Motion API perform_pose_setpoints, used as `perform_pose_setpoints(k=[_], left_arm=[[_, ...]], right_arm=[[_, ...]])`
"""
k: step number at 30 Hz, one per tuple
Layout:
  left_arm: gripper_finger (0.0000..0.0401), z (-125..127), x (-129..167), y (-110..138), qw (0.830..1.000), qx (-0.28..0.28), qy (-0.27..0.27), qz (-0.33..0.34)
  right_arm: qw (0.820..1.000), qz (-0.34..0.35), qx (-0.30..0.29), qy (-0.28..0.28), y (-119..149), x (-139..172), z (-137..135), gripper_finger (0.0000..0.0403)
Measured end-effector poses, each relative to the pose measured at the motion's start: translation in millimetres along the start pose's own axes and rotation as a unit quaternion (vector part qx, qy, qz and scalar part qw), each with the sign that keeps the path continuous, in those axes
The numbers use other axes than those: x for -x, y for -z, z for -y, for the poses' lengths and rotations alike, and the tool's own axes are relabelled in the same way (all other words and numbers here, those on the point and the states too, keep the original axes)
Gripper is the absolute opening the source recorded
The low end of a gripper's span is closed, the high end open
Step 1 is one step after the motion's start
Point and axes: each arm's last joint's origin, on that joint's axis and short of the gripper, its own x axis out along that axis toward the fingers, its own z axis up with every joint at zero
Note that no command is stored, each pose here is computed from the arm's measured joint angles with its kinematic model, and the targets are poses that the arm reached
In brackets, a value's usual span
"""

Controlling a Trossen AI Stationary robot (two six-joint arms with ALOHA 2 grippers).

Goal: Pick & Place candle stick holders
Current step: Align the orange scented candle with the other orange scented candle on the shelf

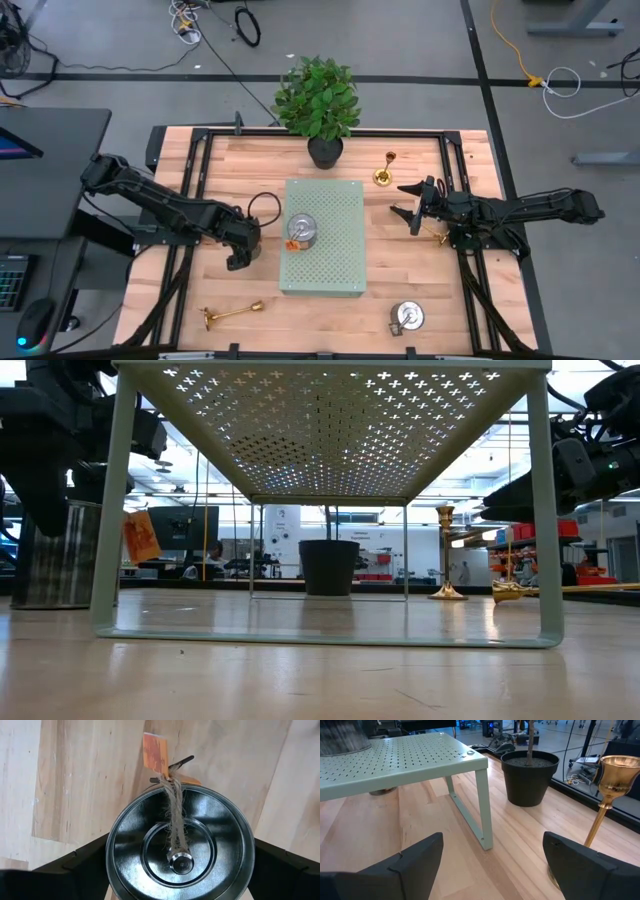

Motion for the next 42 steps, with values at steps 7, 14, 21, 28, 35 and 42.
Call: perform_pose_setpoints(k=[7,14,21,28,35,42], left_arm=[[0.0366,4,16,-8,1.000,-0.003,0.006,-0.001],[0.0367,8,50,-20,1.000,-0.007,0.001,0.000],[0.0366,9,94,-31,1.000,-0.011,-0.014,0.016],[0.0366,-1,128,-39,0.999,-0.001,-0.024,0.029],[0.0366,-15,155,-50,0.998,-0.009,-0.026,0.059],[0.0366,-32,167,-60,0.994,-0.034,-0.052,0.087]], right_arm=[[1.000,0.000,0.000,0.000,0,0,0,0.0348],[1.000,0.000,0.000,0.000,0,0,0,0.0348],[1.000,0.000,0.000,0.000,0,0,0,0.0348],[1.000,0.000,0.000,0.000,0,0,0,0.0348],[1.000,0.000,0.000,0.000,0,0,0,0.0348],[1.000,0.000,0.000,0.000,0,0,0,0.0348]])
